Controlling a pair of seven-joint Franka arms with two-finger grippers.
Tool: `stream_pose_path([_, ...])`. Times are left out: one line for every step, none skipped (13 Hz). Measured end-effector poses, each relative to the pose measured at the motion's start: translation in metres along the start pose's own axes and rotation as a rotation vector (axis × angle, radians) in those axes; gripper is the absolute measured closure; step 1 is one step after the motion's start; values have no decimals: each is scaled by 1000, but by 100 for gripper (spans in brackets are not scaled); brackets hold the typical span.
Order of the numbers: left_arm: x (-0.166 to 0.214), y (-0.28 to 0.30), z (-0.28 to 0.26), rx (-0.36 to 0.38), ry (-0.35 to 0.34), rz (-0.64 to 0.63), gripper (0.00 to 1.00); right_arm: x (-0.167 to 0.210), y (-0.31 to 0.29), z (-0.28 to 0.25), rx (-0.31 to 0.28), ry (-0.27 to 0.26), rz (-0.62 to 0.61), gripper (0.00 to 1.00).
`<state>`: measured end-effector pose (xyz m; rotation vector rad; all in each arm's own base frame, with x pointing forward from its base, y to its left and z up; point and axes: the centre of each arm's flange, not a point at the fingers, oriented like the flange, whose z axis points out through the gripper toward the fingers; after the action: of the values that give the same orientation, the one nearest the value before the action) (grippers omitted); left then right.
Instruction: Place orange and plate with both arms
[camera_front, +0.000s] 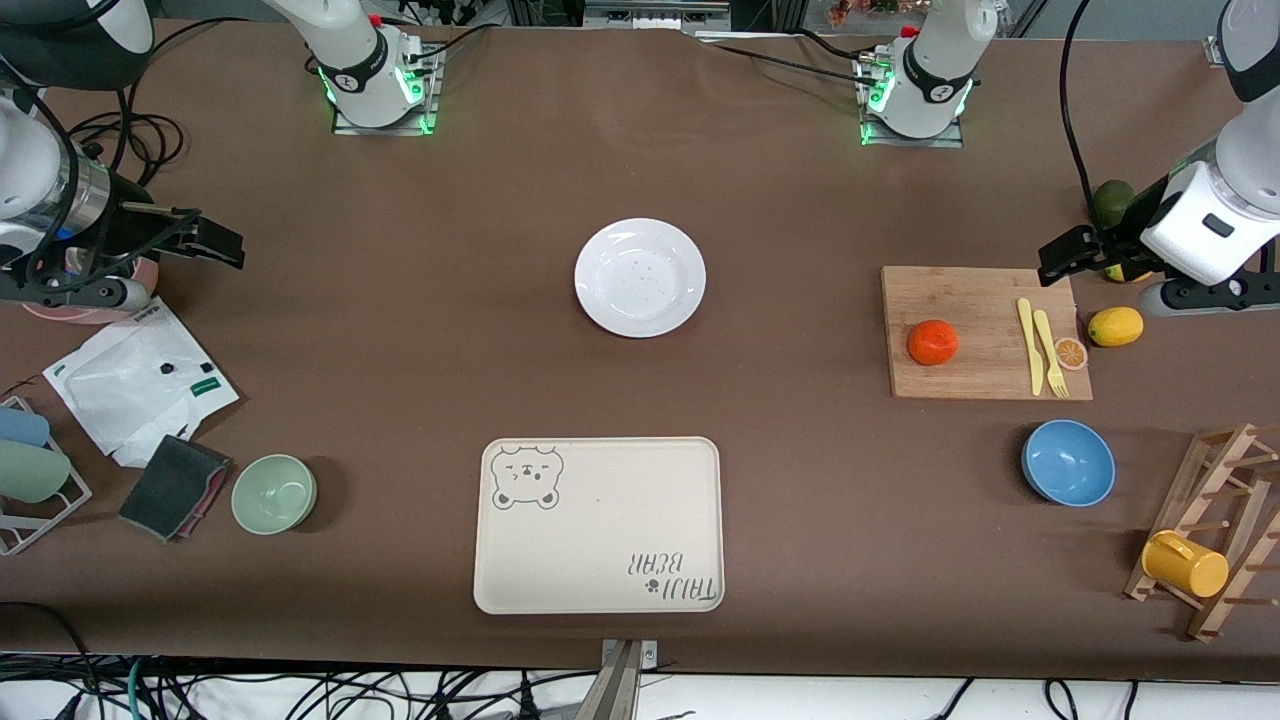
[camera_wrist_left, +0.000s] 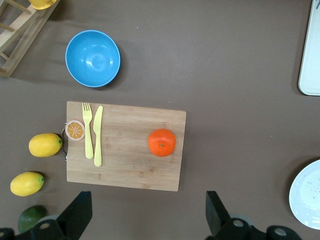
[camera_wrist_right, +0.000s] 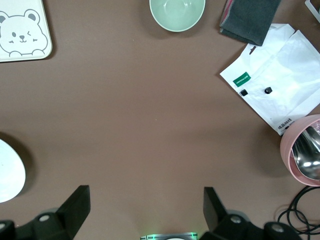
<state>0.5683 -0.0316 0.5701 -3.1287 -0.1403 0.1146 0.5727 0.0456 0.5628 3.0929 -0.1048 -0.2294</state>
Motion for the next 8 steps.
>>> stream_pose_path([0,0,0,0,0,0,0,0,0,0,0,0,0,0])
stream_pose_path([0,0,0,0,0,0,0,0,0,0,0,0,0,0])
stream_pose_path([0,0,0,0,0,0,0,0,0,0,0,0,0,0])
stream_pose_path([0,0,0,0,0,1,0,0,0,0,0,0,0,0])
stream_pose_path([0,1,0,0,0,3,0,0,0,0,0,0,0,0])
stream_pose_path([-1,3,1,0,-2,8,0,0,0,0,0,0,0,0])
stream_pose_path([-1,8,3,1,-9,16,0,0,0,0,0,0,0,0])
stream_pose_path([0,14,10,3,-21,27,0,0,0,0,0,0,0,0])
